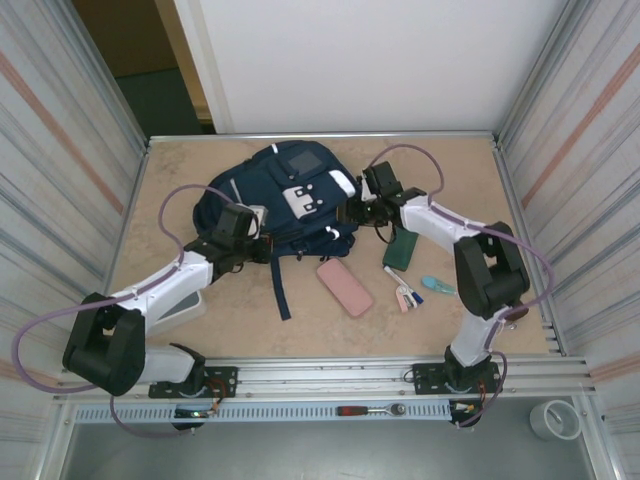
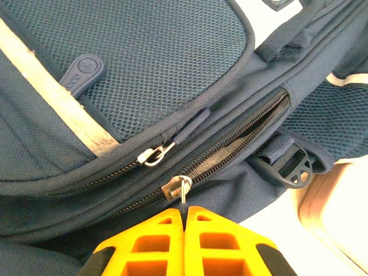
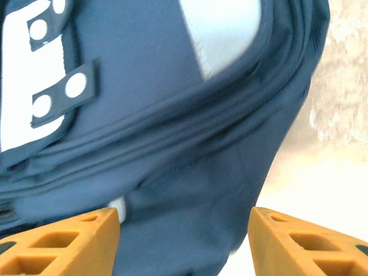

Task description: Pack books, pencil case, and school supplies into a backpack

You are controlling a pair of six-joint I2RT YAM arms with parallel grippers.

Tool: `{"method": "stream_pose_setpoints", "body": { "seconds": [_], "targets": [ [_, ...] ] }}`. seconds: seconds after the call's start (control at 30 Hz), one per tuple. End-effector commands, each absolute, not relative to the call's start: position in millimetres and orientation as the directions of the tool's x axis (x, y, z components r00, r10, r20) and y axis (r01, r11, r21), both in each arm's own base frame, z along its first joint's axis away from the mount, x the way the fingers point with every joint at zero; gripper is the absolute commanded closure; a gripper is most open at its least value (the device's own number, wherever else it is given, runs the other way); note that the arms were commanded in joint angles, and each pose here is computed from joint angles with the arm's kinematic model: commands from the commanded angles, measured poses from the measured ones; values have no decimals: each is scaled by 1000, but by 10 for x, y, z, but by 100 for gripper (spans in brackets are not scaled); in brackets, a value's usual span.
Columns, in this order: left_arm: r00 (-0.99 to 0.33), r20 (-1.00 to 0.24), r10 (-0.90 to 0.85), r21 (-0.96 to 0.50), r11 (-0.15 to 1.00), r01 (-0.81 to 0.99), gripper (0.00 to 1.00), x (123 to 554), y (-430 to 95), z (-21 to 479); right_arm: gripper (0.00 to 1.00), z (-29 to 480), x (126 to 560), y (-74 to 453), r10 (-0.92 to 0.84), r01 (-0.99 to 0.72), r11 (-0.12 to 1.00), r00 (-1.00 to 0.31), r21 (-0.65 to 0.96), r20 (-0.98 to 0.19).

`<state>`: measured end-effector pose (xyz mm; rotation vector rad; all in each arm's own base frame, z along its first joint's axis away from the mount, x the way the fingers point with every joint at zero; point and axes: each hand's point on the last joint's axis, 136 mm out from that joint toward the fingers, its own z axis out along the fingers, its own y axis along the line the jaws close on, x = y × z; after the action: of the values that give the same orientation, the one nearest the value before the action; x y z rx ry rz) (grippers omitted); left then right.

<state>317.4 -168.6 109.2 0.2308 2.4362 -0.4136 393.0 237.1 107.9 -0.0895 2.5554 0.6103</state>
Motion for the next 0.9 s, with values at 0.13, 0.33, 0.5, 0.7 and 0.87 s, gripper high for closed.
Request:
{"method": "stream_pose_setpoints", "body": {
  "seconds": [0.13, 0.33, 0.5, 0.7, 0.87],
  "targets": [
    [-732, -680, 56, -283, 900, 332, 100, 3250, -1964, 1344, 26, 1075, 3452, 2967, 130, -160, 823, -881, 545, -455],
    [-733, -677, 61, -282, 899, 335, 100, 3226, -1969, 1317, 29, 860, 3470, 3075, 225, -86, 801, -874, 592, -431],
    [-735, -674, 67, -276, 901, 336, 100, 3184, -1955, 1282, 45, 837, 3629, 3168, 219, -97, 805, -869, 586, -444],
    [-722, -682, 114, -147, 946, 288, 100, 3156, -1677, 1300, 82, 793, 3765, 2920, 221, -80, 842, -851, 533, -476],
    [-734, -661, 155, -21, 974, 225, 100, 3190, -1361, 1273, 97, 919, 3760, 2608, 215, -86, 870, -819, 485, -532]
  ]
}}
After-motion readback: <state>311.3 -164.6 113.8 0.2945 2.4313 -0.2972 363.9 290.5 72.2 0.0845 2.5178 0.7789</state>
